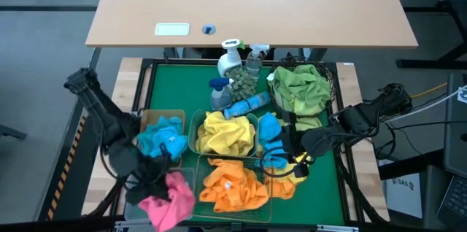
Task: Sort microfiber towel by color & place in baskets
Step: Put the pink microfiber towel into the transparent bin
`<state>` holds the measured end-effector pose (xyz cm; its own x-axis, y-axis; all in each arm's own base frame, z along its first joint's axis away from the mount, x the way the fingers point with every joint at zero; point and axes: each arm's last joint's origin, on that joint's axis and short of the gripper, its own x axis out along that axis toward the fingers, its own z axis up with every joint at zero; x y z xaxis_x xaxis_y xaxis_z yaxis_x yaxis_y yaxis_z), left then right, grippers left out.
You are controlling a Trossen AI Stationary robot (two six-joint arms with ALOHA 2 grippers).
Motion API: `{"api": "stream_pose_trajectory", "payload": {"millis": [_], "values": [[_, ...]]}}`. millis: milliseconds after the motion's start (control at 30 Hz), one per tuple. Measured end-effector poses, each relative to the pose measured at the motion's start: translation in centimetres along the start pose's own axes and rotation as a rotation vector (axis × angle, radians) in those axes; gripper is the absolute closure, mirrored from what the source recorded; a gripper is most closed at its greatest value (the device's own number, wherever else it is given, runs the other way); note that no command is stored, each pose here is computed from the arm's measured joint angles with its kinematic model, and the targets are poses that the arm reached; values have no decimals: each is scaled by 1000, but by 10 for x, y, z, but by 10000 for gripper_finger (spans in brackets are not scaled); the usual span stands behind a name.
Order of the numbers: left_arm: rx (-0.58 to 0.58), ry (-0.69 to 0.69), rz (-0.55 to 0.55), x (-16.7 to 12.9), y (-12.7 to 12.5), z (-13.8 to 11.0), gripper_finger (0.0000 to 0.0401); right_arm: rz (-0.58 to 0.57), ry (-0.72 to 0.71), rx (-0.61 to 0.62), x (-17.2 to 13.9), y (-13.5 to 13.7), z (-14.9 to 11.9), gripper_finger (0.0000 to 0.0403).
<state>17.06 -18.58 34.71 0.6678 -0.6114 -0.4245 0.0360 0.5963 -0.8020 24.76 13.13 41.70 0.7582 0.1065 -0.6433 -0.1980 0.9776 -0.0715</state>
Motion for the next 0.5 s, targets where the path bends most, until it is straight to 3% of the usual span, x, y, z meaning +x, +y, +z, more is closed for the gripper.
{"api": "stream_pose_trajectory", "payload": {"millis": [133, 300, 500], "values": [[-103, 90, 142, 3, 7, -26, 400, 4, 1, 0, 0, 0, 0, 224], [-219, 162, 425, 9, 27, -49, 400, 51, 8, 0, 0, 2, 0, 224], [-254, 203, 704, 26, 51, -64, 395, 65, 11, 0, 0, 2, 0, 224]]}}
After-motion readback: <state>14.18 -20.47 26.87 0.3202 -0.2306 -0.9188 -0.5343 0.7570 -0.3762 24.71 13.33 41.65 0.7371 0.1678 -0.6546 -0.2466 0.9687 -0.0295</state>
